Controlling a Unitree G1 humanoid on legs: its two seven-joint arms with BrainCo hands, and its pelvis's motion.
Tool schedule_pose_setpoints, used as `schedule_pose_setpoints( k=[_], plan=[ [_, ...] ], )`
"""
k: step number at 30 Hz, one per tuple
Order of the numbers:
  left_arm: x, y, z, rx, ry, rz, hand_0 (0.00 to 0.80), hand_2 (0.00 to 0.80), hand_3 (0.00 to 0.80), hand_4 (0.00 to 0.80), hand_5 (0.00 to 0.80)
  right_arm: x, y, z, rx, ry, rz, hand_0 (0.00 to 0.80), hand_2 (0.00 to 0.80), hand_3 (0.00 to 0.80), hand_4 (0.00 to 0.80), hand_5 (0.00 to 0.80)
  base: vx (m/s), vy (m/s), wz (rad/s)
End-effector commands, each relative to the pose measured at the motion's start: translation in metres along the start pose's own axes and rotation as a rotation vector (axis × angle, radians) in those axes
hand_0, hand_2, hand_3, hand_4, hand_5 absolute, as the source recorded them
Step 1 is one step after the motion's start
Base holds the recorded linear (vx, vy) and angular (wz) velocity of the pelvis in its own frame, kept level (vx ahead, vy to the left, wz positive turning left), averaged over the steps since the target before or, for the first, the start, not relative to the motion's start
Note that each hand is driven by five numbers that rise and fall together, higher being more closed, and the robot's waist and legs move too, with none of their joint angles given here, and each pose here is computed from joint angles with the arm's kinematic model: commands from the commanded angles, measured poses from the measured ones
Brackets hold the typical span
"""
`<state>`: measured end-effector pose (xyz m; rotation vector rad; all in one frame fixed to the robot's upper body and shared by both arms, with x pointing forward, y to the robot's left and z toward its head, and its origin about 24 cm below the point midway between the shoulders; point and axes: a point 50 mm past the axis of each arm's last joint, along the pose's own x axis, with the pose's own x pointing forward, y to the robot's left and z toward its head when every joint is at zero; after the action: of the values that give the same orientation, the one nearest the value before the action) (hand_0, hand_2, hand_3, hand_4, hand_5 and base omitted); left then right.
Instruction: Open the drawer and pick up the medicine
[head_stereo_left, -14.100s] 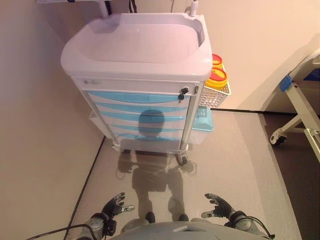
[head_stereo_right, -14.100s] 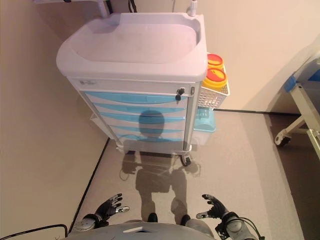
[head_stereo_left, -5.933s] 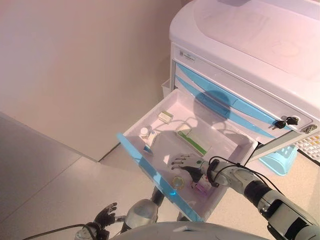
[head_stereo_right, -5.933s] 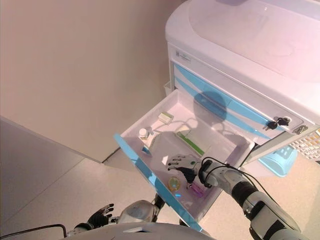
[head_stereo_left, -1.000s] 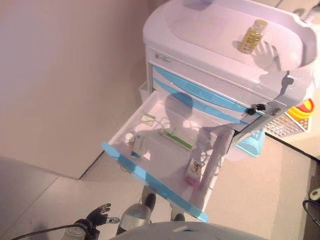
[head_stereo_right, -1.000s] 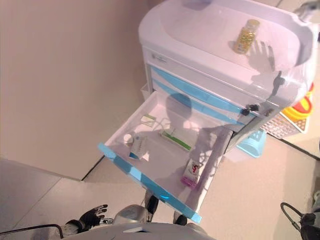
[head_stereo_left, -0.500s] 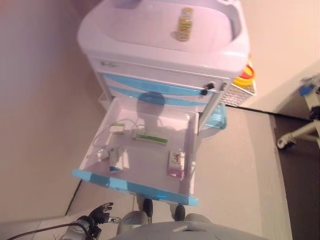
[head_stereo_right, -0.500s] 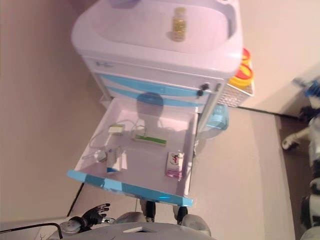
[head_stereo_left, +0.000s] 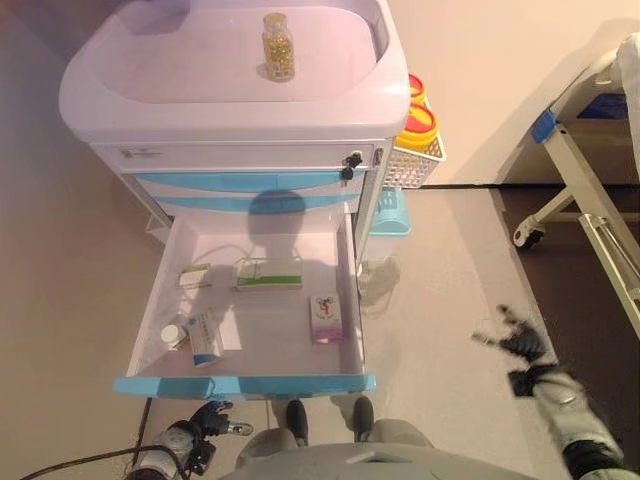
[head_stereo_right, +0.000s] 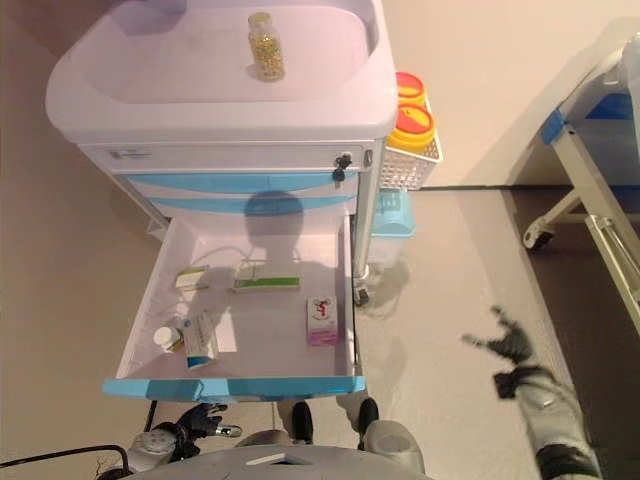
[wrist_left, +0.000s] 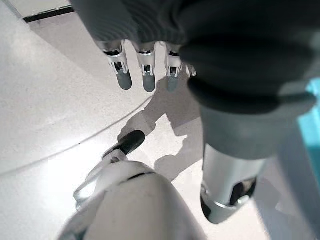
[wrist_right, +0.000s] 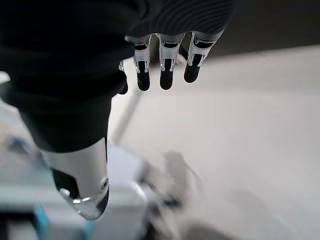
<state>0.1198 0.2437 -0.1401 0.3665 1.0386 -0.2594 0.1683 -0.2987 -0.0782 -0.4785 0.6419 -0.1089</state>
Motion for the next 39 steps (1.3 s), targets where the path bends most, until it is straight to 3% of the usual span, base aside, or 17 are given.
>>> schedule_pose_setpoints(
  k=[1, 7, 21, 25, 31, 35, 39],
  plan=[
    [0.006, 0.010, 0.038, 0.123, -0.131, 0.040, 0.000, 0.000, 0.000, 0.000, 0.000, 0.006, 0.013, 0.010, -0.105, -0.066, 0.076, 0.000, 0.000, 0.000, 0.000, 0.000, -0.039, -0.026, -0.23],
    [0.005, 0.027, 0.068, 0.194, -0.236, 0.120, 0.000, 0.000, 0.000, 0.000, 0.000, 0.002, 0.027, -0.011, -0.125, 0.035, 0.138, 0.000, 0.000, 0.000, 0.000, 0.000, 0.000, -0.005, -0.09],
    [-0.048, 0.100, 0.167, 0.228, -0.627, 0.346, 0.000, 0.000, 0.000, 0.000, 0.000, 0.013, 0.001, 0.034, -0.285, -0.169, 0.118, 0.000, 0.000, 0.000, 0.000, 0.000, -0.016, 0.018, -0.03],
    [-0.074, 0.130, 0.192, 0.226, -0.711, 0.451, 0.000, 0.000, 0.000, 0.000, 0.000, 0.015, -0.015, 0.054, -0.226, -0.226, 0.077, 0.000, 0.000, 0.000, 0.000, 0.000, 0.035, 0.075, -0.08],
    [-0.132, 0.196, 0.238, 0.125, -0.832, 0.743, 0.000, 0.000, 0.000, 0.000, 0.000, 0.012, -0.031, 0.065, -0.195, -0.264, 0.024, 0.000, 0.000, 0.000, 0.000, 0.000, 0.040, 0.134, -0.25],
    [-0.190, 0.242, 0.272, 0.121, -0.824, 0.969, 0.000, 0.000, 0.000, 0.000, 0.000, 0.008, -0.031, 0.063, -0.242, -0.276, 0.023, 0.000, 0.000, 0.000, 0.000, 0.000, 0.001, 0.100, -0.11],
    [-0.240, 0.278, 0.283, -0.048, -0.823, 1.133, 0.000, 0.000, 0.000, 0.000, 0.000, 0.004, -0.030, 0.056, -0.242, -0.270, 0.013, 0.000, 0.000, 0.000, 0.000, 0.000, 0.007, 0.088, -0.05]
  ],
)
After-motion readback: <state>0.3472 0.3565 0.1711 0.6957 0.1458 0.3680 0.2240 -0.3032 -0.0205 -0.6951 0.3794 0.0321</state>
